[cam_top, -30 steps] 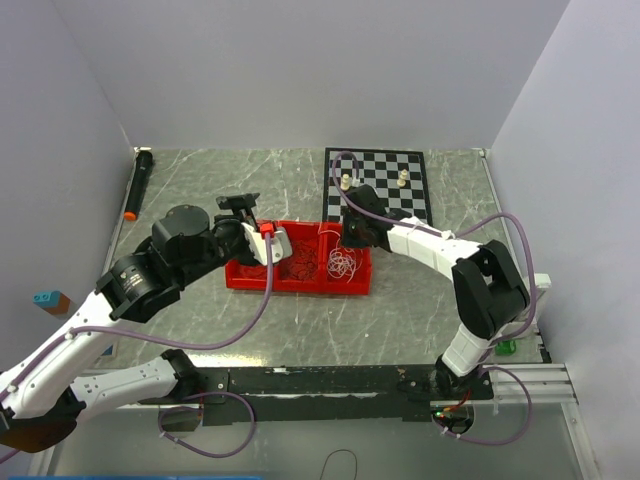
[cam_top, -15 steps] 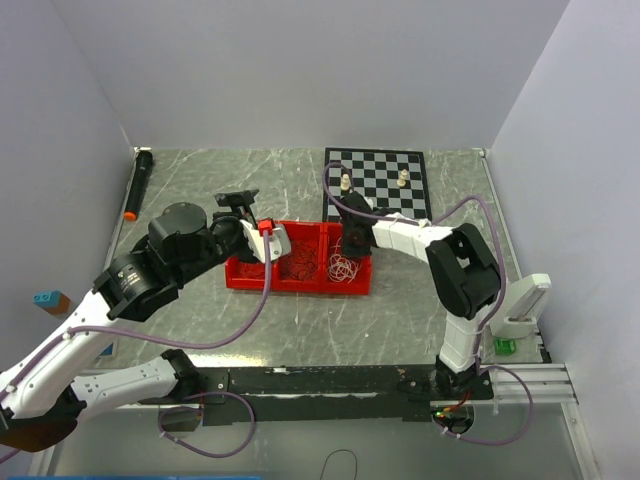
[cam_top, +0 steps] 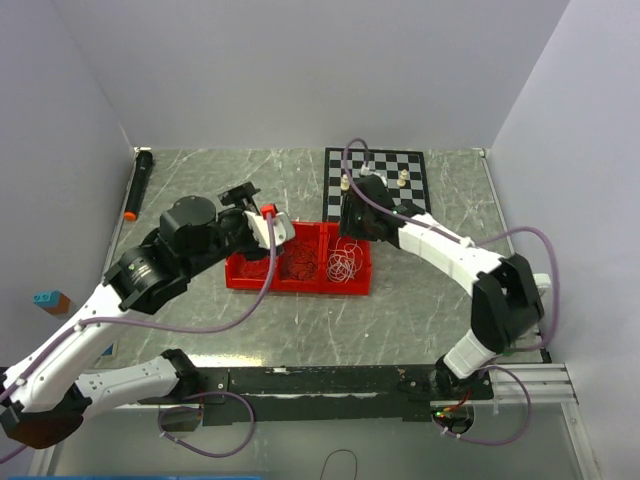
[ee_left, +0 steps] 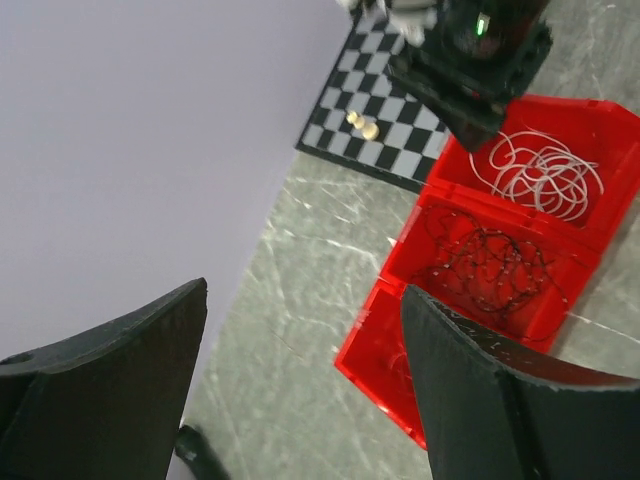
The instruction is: Untangle the cables
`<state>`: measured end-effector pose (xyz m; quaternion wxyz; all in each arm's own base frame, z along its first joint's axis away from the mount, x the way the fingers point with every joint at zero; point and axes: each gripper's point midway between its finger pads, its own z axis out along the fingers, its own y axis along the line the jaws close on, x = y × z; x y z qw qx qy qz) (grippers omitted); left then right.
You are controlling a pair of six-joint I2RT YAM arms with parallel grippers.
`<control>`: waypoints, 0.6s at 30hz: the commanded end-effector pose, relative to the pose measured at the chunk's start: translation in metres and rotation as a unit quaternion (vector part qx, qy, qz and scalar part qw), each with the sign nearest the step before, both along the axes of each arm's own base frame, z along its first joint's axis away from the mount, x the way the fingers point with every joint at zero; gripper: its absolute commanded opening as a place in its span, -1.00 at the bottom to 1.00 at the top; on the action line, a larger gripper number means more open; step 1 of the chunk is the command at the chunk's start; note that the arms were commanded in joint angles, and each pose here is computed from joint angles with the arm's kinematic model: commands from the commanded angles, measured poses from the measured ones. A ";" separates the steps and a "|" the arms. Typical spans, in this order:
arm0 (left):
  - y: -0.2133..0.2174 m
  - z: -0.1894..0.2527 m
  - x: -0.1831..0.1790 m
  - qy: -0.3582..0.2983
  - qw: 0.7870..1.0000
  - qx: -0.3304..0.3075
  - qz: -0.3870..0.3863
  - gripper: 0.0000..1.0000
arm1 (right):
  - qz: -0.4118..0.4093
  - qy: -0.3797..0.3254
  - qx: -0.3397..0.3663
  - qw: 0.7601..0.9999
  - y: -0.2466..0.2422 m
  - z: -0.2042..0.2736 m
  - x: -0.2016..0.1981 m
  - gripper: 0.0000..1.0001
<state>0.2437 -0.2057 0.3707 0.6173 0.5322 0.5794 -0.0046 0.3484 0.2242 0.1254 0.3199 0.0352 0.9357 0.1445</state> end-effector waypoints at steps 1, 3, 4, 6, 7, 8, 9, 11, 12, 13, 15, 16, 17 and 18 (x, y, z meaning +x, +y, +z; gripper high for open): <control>-0.002 -0.018 0.016 0.084 0.995 -0.036 0.042 0.63 | -0.010 -0.042 0.009 0.999 -0.013 0.039 -0.011 0.21; 0.003 -0.027 0.030 0.129 0.989 -0.041 0.068 0.59 | -0.019 -0.046 -0.002 0.999 -0.025 0.038 -0.016 0.28; 0.007 -0.032 0.038 0.146 0.985 -0.041 0.085 0.57 | -0.025 -0.041 -0.010 0.999 -0.032 0.032 -0.019 0.30; 0.016 -0.038 0.054 0.185 0.975 -0.049 0.111 0.54 | -0.035 -0.031 -0.019 0.999 -0.043 0.022 -0.024 0.33; 0.018 -0.041 0.058 0.205 0.970 -0.053 0.120 0.54 | -0.034 -0.026 -0.021 0.999 -0.047 0.016 -0.029 0.34; 0.019 -0.041 0.062 0.222 0.964 -0.062 0.129 0.55 | -0.030 -0.033 -0.016 0.999 -0.049 0.017 -0.033 0.36; 0.020 -0.044 0.063 0.243 0.958 -0.067 0.137 0.60 | -0.024 -0.040 -0.010 0.999 -0.050 0.016 -0.038 0.39; 0.021 -0.048 0.066 0.271 0.947 -0.072 0.158 0.68 | -0.008 -0.056 0.004 0.998 -0.050 0.020 -0.047 0.68; 0.021 -0.050 0.070 0.281 0.941 -0.076 0.171 0.69 | 0.002 -0.060 0.010 0.998 -0.050 0.021 -0.052 0.89; 0.022 -0.052 0.071 0.293 0.934 -0.080 0.186 0.72 | 0.011 -0.070 0.019 0.997 -0.048 0.026 -0.055 0.99; 0.024 -0.054 0.076 0.308 0.923 -0.087 0.212 0.85 | 0.020 -0.074 0.026 0.997 -0.049 0.029 -0.061 1.00; 0.024 -0.058 0.079 0.316 0.918 -0.088 0.224 0.91 | 0.022 -0.072 0.026 0.997 -0.050 0.031 -0.064 1.00; 0.026 -0.059 0.080 0.323 0.913 -0.093 0.232 0.94 | 0.021 -0.069 0.024 0.997 -0.051 0.032 -0.066 1.00; 0.028 -0.061 0.082 0.329 0.907 -0.099 0.243 0.98 | 0.023 -0.067 0.024 0.997 -0.052 0.033 -0.068 1.00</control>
